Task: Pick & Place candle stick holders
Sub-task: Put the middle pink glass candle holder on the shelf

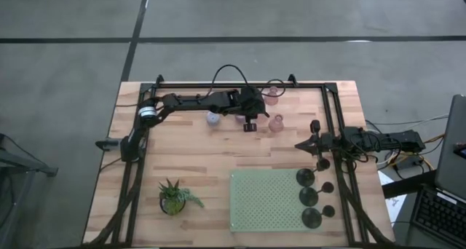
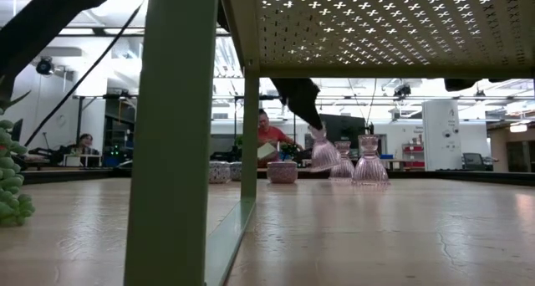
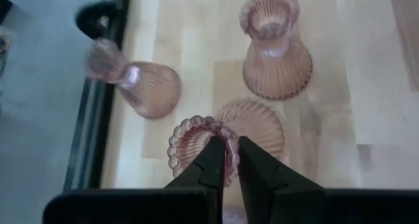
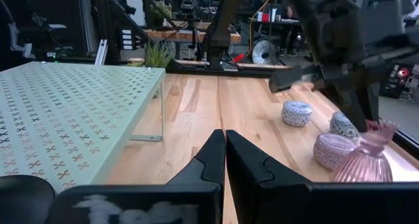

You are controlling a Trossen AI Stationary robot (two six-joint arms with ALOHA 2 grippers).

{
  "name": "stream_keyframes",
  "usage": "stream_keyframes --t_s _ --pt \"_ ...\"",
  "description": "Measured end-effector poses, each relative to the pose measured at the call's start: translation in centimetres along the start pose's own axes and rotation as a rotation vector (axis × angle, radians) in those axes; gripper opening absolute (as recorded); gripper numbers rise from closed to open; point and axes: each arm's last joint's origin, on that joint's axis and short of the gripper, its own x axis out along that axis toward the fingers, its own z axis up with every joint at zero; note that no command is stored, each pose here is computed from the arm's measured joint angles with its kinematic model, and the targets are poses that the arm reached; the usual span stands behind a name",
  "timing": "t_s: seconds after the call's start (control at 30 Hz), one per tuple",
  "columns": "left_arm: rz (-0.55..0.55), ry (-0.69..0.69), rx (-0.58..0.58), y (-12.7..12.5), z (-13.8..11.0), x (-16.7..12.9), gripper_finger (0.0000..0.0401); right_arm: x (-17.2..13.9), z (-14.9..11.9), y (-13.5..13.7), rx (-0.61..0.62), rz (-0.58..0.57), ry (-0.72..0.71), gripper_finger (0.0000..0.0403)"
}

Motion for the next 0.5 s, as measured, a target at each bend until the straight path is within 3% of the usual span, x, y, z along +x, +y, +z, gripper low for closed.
stream_keyframes --t_s 0.5 --pt "-0.027 -0.036 0.041 -1.2 2.0 -5.8 0.0028 0.0 0.0 0.0 0.000 0.000 -0.001 0.0008"
